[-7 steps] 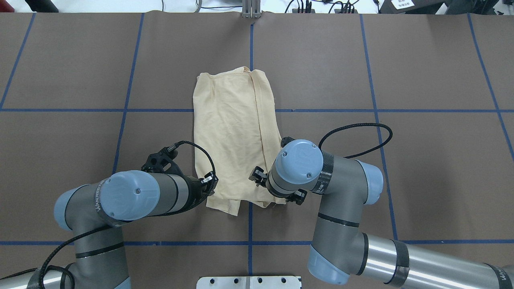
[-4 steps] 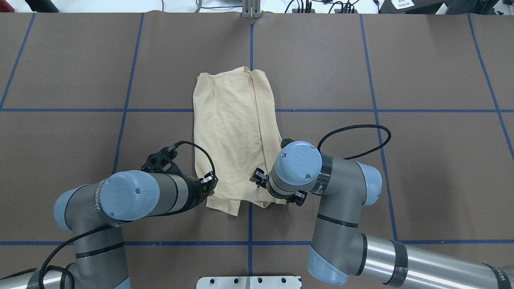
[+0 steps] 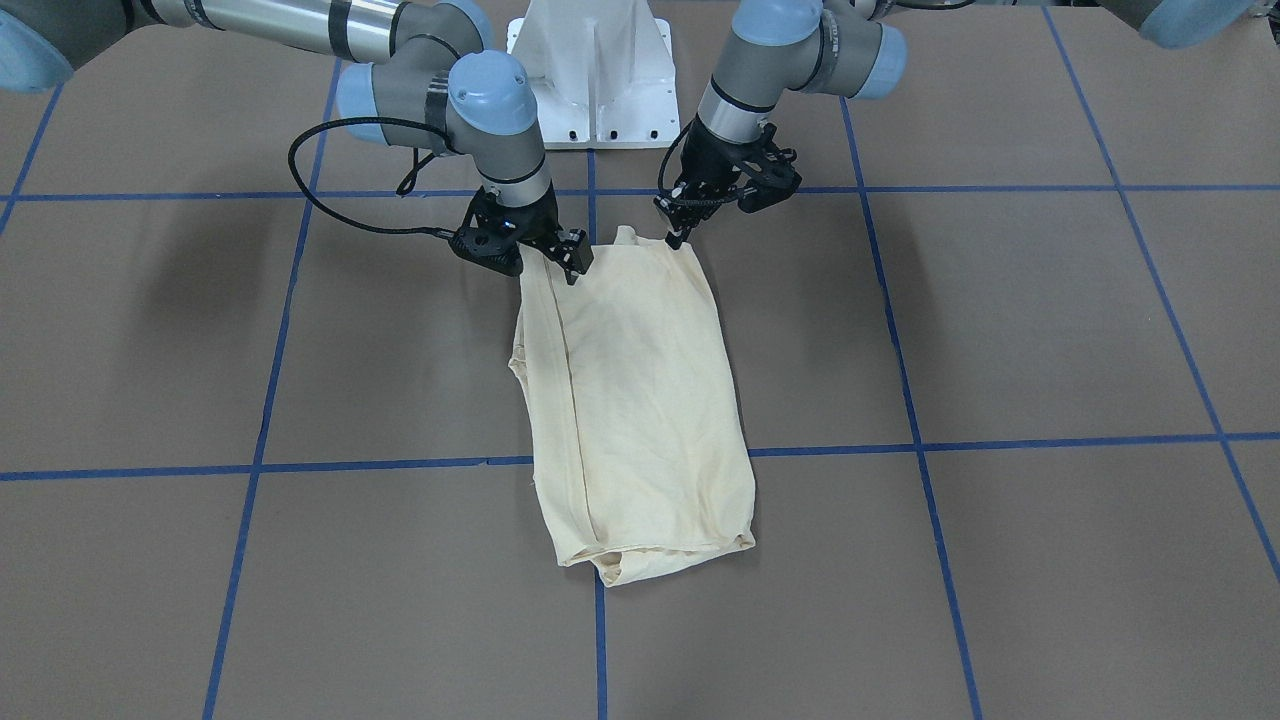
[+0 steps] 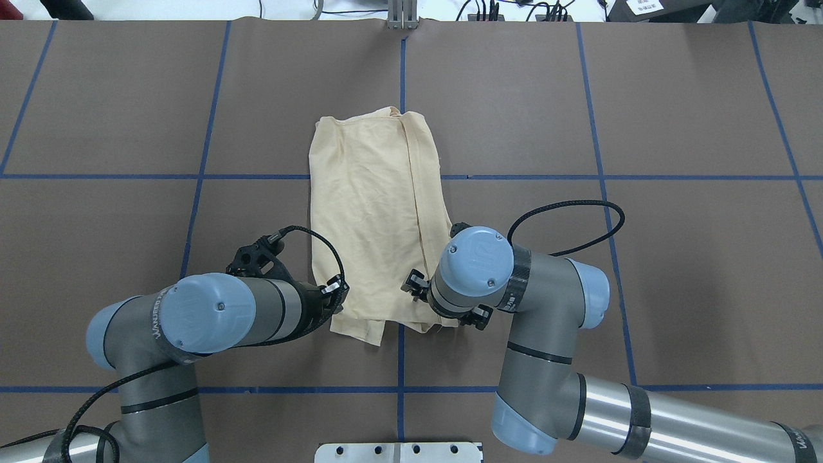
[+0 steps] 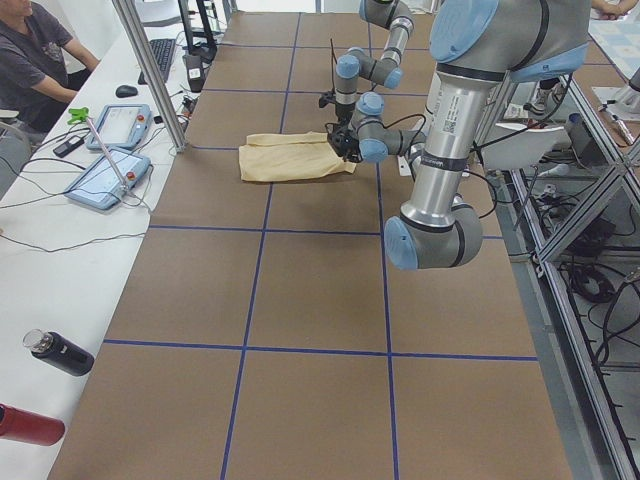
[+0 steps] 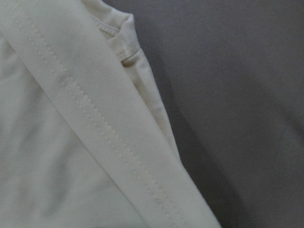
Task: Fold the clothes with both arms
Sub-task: 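Grasp the strip's near end with both grippers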
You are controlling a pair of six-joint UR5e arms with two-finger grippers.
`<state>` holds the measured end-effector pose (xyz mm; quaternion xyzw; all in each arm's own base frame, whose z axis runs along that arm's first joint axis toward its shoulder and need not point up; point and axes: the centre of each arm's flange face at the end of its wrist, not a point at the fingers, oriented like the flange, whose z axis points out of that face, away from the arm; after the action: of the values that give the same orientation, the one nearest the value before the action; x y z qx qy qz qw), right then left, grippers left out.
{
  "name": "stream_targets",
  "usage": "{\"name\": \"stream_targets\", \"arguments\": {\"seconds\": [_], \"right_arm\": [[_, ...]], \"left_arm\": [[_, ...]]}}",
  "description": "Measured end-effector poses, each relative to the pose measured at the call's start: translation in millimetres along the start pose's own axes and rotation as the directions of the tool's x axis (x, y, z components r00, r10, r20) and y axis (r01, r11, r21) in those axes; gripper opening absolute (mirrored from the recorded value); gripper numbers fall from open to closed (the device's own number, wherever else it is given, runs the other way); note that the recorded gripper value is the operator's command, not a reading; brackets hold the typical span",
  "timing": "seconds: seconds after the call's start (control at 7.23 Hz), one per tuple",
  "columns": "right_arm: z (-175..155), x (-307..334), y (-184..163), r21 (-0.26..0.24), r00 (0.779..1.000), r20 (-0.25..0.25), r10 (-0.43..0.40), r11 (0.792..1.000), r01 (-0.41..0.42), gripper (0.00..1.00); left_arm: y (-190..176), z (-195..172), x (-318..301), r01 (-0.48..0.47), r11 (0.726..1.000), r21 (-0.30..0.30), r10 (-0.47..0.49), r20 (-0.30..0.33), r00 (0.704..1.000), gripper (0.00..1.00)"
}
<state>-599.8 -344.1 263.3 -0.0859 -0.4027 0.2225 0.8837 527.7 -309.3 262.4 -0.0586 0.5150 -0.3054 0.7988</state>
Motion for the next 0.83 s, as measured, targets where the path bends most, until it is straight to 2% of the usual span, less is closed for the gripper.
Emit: {"name": "stream_targets", "arguments": {"seconds": [0.28,0.41,0.69,0.83], "right_arm": [[-0.3,-1.0,0.5,0.0,1.0,0.0,0.003,1.0,-0.003,0.59],[-0.3,-1.4,0.7,0.0,1.0,0.001,0.004,1.0,-0.004,0.37],[-0.5,-2.0,0.8,-0.001,1.0,0.001,0.006,1.0,-0.006,0.03],[-1.1,-2.5,0.9,-0.001,1.0,0.003,0.012,1.0,-0.012,0.0]], "left_arm": [[-1.2,-0.6,0.1,0.0,1.0,0.002,0.0,-0.001,1.0,0.0],[-1.3,-0.7,0.2,0.0,1.0,0.003,0.0,-0.002,1.0,0.0],[-0.7,-0.8,0.5,0.0,1.0,0.002,0.0,-0.002,1.0,0.0],[-0.6,-0.8,0.5,0.0,1.0,0.002,0.0,-0.002,1.0,0.0]]}}
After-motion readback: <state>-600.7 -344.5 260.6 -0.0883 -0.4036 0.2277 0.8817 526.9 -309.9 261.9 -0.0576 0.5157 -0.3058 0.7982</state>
